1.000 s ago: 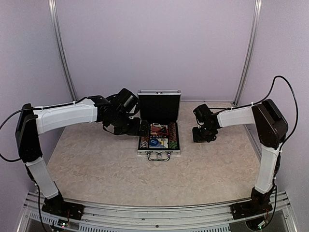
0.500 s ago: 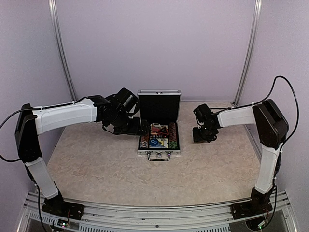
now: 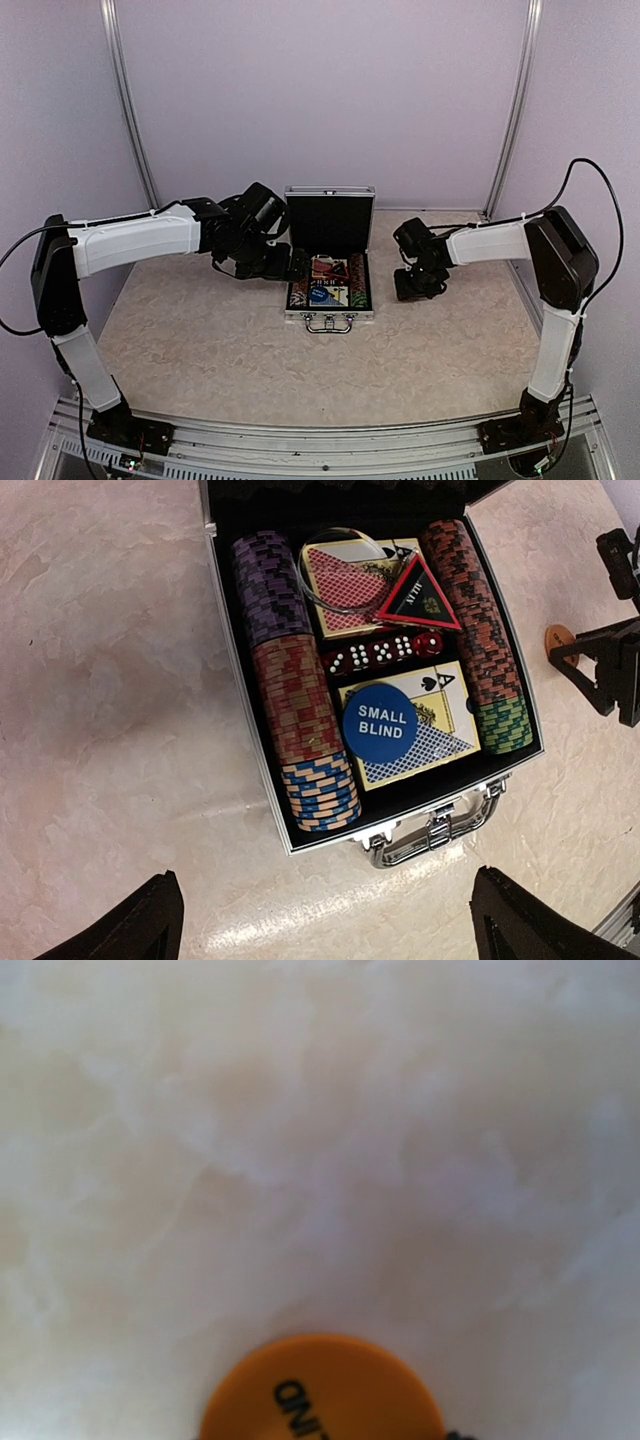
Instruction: Pack up texas hold em set
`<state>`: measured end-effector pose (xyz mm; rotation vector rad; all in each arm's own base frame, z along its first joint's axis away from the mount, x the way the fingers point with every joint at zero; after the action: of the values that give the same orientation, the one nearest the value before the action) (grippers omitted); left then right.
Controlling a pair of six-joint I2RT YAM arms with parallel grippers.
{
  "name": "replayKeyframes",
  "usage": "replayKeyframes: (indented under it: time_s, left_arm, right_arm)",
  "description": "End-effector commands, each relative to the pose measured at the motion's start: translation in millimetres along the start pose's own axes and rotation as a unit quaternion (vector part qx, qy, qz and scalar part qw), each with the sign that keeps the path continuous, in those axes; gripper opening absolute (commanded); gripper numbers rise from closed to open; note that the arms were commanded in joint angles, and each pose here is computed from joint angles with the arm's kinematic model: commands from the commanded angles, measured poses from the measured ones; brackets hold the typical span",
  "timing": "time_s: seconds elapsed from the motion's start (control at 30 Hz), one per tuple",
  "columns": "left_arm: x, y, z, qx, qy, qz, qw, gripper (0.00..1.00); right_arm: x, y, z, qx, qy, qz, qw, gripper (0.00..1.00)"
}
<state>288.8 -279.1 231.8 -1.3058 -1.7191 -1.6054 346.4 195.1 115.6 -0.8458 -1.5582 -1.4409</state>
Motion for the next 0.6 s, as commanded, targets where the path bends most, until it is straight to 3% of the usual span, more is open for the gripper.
replayKeyframes:
  time_s: [0.0, 0.57]
  left_arm:
    - [8, 3, 2, 0.0, -0.007, -0.014, 1.0, 0.99]
    - [6, 1, 5, 0.002, -0.007, -0.012, 1.0, 0.99]
  right_arm:
    - [24, 7, 11, 0.011, 0.004, -0.02, 1.0, 0.47]
    - [50, 1, 30, 0.032, 0.014, -0.04, 0.999, 0.47]
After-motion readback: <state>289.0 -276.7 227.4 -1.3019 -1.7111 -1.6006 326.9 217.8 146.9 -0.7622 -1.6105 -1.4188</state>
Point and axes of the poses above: each gripper's point midway between its finger pads, its own x axis back along the fingers, its own z axis along the line the jaws close on, y = z × x, the point moved 10 cm from there along x, back along the fingers, and after that the axes turned 1 degree about x, right-handed, at the moved point
